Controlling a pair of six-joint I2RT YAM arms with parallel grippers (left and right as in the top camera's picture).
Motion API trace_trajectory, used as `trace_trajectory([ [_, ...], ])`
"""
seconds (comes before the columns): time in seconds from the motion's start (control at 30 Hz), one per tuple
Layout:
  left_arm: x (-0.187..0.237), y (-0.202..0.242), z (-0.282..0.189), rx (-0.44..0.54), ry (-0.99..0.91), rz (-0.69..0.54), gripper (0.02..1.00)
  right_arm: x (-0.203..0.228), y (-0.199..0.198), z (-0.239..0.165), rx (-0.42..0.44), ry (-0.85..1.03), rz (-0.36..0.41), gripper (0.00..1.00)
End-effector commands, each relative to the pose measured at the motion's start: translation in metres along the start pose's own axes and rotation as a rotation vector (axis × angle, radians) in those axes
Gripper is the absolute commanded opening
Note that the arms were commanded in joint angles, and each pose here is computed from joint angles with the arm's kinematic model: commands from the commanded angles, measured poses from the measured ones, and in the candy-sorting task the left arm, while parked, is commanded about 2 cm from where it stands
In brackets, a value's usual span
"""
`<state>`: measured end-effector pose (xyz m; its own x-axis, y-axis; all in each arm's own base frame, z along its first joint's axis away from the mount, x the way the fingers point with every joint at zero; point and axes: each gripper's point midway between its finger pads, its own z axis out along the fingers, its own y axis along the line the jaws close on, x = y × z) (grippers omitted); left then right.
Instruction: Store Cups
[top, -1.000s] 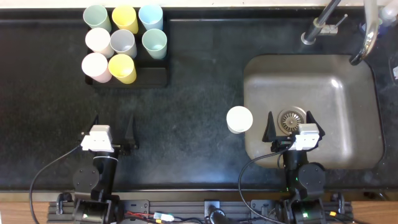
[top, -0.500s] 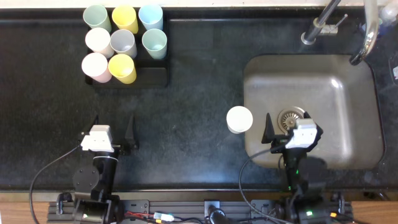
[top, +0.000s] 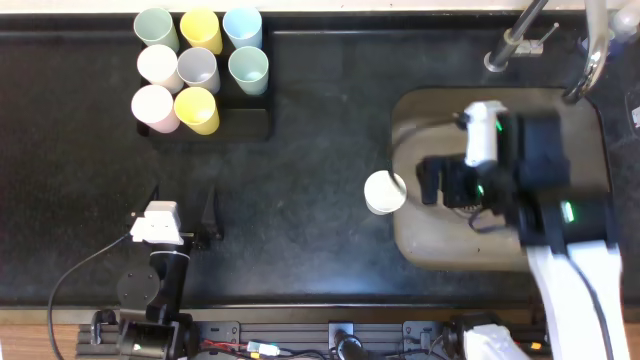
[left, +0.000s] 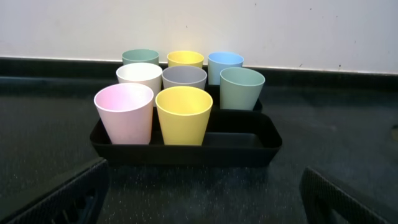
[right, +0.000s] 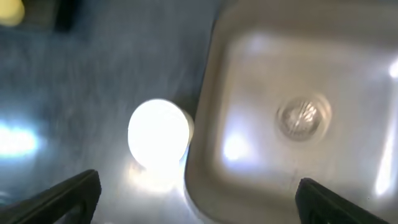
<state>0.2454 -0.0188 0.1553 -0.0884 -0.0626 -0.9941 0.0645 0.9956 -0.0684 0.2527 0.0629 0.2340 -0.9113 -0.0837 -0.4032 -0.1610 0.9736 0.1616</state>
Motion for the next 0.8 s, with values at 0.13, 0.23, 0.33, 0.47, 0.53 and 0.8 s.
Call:
trace_trajectory([
  [0.13,-0.001,-0.001,0.0,0.006,-0.005,0.018,1.0,0.023,0.004,0.057,-0.047,0.383,0.093,0.998],
  [0.23,-0.001,-0.001,0.0,0.006,-0.004,0.018,1.0,0.031,0.002,0.079,-0.034,0.483,0.101,0.998],
  [0.33,-0.001,-0.001,0.0,0.006,-0.004,0.018,1.0,0.034,0.003,0.097,-0.029,0.54,0.093,0.998],
  [0.47,-0.001,-0.001,0.0,0.006,-0.004,0.017,1.0,0.03,0.007,0.118,-0.019,0.553,0.097,0.993],
  [0.53,-0.001,-0.001,0.0,0.006,-0.004,0.017,1.0,0.027,0.007,0.127,-0.015,0.551,0.105,0.958],
  [0.8,-0.001,-0.001,0.0,0.006,-0.004,0.018,1.0,0.028,0.01,0.145,0.031,0.565,0.046,0.746],
])
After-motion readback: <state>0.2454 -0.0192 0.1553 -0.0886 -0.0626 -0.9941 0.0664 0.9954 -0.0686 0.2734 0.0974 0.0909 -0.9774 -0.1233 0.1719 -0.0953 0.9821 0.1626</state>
